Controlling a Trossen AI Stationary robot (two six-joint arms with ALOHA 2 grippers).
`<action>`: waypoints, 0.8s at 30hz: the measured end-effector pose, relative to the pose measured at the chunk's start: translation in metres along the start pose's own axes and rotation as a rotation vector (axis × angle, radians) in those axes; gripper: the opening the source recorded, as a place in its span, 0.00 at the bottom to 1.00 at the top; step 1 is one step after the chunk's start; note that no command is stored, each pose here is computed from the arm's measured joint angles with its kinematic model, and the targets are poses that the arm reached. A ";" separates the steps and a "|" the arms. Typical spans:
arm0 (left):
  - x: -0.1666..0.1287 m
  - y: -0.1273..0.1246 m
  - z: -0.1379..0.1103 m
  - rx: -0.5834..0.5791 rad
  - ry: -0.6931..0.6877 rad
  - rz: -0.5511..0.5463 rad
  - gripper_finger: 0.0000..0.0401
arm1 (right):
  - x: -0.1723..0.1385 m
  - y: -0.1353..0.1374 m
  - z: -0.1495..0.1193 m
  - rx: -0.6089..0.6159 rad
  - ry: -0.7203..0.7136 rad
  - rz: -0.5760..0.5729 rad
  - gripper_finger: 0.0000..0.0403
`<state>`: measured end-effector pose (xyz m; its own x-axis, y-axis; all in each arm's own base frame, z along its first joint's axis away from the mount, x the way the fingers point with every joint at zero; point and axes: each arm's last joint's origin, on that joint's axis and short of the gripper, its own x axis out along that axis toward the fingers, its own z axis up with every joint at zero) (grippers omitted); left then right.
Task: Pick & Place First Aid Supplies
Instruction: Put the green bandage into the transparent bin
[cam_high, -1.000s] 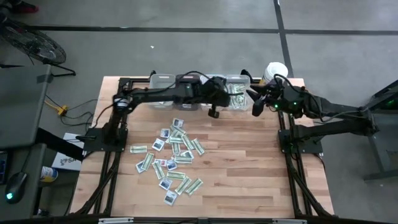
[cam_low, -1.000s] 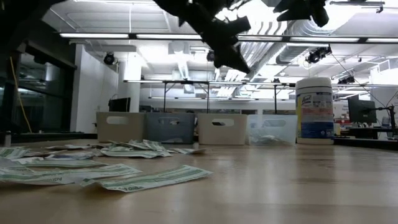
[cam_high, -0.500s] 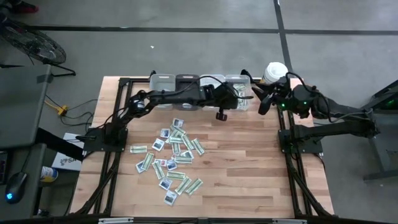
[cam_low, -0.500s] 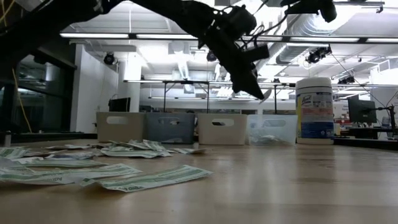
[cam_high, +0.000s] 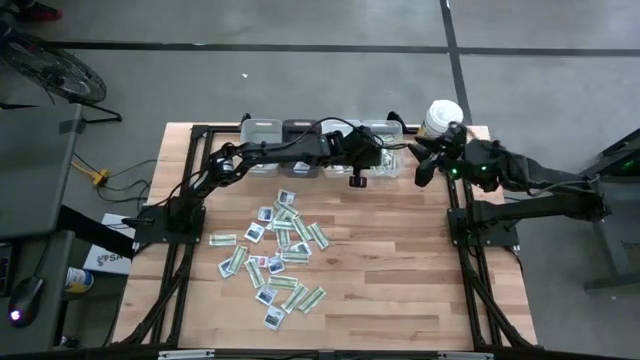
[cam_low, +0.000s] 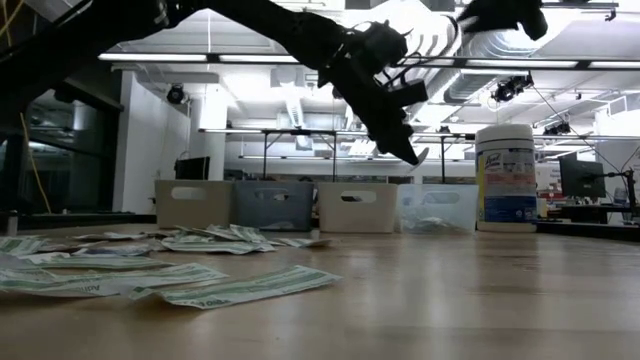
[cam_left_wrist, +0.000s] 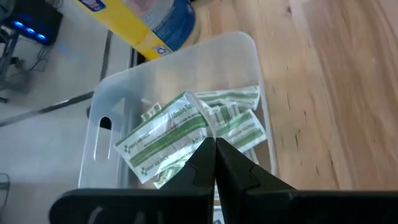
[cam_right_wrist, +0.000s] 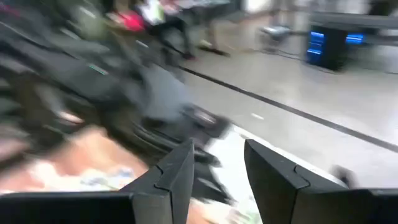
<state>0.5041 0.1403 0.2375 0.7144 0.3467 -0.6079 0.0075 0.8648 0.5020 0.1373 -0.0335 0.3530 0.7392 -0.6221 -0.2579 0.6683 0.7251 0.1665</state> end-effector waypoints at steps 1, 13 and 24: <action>0.000 -0.001 0.000 0.016 0.000 -0.011 0.00 | 0.001 -0.002 -0.004 -0.034 0.030 -0.052 0.34; -0.016 0.000 0.010 0.128 -0.120 -0.212 0.00 | 0.007 -0.005 -0.032 -0.763 0.339 0.054 0.34; -0.075 0.022 0.048 0.290 -0.267 -0.415 0.00 | 0.036 0.011 -0.048 -0.981 0.477 0.176 0.34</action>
<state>0.4846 0.1161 0.3236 0.7623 -0.1375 -0.6324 0.4901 0.7607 0.4255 0.1669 -0.0336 0.2996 0.5685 -0.4629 -0.6800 0.0449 0.8429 -0.5362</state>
